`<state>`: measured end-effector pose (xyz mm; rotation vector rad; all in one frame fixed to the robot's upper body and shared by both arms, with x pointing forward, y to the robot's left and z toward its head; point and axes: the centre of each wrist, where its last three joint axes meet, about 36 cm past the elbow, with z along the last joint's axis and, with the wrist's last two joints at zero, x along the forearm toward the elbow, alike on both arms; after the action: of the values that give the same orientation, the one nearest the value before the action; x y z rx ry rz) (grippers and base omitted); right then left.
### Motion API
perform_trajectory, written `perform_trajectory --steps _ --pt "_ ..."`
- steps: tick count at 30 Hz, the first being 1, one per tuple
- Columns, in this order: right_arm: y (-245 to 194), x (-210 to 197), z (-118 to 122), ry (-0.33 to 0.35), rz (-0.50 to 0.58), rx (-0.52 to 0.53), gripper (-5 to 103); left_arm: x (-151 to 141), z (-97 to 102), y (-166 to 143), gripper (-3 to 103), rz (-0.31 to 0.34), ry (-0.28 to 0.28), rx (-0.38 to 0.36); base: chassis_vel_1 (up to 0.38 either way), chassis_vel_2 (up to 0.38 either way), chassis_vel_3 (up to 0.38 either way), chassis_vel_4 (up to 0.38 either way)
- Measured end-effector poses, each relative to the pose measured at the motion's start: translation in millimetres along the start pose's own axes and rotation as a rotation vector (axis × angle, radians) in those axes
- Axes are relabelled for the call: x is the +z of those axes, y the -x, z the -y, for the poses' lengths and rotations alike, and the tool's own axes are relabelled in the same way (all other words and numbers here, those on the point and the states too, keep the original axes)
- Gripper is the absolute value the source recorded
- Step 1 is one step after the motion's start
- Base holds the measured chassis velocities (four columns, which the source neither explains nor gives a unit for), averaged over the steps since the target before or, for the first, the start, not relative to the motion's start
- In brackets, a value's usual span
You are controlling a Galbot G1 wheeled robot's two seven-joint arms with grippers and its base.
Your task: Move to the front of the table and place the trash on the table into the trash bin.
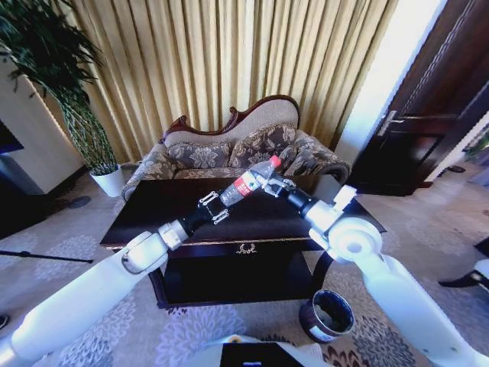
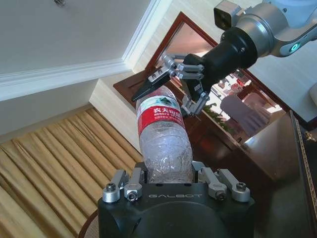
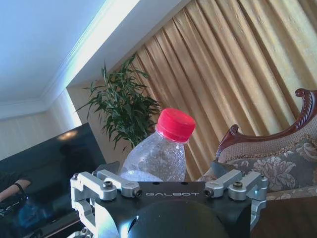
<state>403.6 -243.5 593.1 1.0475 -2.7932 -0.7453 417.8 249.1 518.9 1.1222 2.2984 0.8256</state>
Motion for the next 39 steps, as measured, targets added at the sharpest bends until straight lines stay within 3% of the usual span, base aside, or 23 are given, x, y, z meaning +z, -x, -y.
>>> perform_trajectory --steps 2,4,6,9,11,15,17,22,28,31,34,36,39 --pt "1.4 1.2 0.5 0.000 -0.005 0.000 103 0.0 -0.7 -0.6 42 -0.001 -0.001 0.000 0.000 0.000 0.000 0.000" --pt "2.1 2.2 2.2 -0.003 -0.010 0.003 90 0.4 -0.9 -0.8 41 -0.003 -0.002 0.000 0.000 0.000 0.000 0.000" --pt "2.2 2.3 2.6 -0.003 -0.011 0.005 90 0.4 -0.7 -0.8 41 -0.003 -0.003 -0.001 0.000 0.000 0.000 0.000" --pt "2.1 1.9 3.5 -0.006 -0.011 0.008 73 0.6 1.1 -0.3 41 -0.002 -0.012 -0.006 0.000 0.000 0.000 0.000" --pt "1.8 1.6 3.8 -0.008 -0.011 0.009 73 0.9 1.6 -0.2 41 -0.003 -0.013 -0.006 0.000 0.000 0.000 0.000" --pt "0.2 1.2 5.4 -0.013 -0.011 0.018 53 3.2 5.2 -0.7 41 -0.007 -0.025 -0.007 0.000 0.000 0.000 0.000" --pt "-0.2 1.0 5.5 -0.014 -0.011 0.019 53 3.4 5.5 -0.7 41 -0.007 -0.026 -0.007 0.000 0.000 0.000 0.000" --pt "-3.0 -0.1 6.4 -0.021 -0.011 0.027 41 3.9 7.7 -0.4 41 -0.006 -0.032 -0.005 0.000 0.000 0.000 0.000" --pt "-5.3 -2.8 6.7 -0.035 -0.014 0.033 41 5.6 14.8 -3.9 38 -0.016 -0.057 -0.029 0.000 0.000 0.000 0.000" --pt "-6.4 -4.9 8.6 -0.049 -0.009 0.049 41 5.7 17.6 -6.8 42 -0.029 -0.065 -0.045 0.000 0.000 0.000 0.000" --pt "-9.3 -7.6 10.7 -0.063 0.000 0.068 37 3.5 20.3 -11.3 58 -0.049 -0.073 -0.056 0.000 0.000 0.000 0.000" --pt "-10.0 -7.9 10.7 -0.064 0.000 0.069 36 2.9 20.5 -11.9 58 -0.050 -0.075 -0.056 0.000 0.000 0.000 0.000" --pt "-12.7 -11.0 12.9 -0.069 0.010 0.081 34 -3.4 20.8 -13.3 74 -0.052 -0.099 -0.059 0.000 0.000 0.000 0.000"
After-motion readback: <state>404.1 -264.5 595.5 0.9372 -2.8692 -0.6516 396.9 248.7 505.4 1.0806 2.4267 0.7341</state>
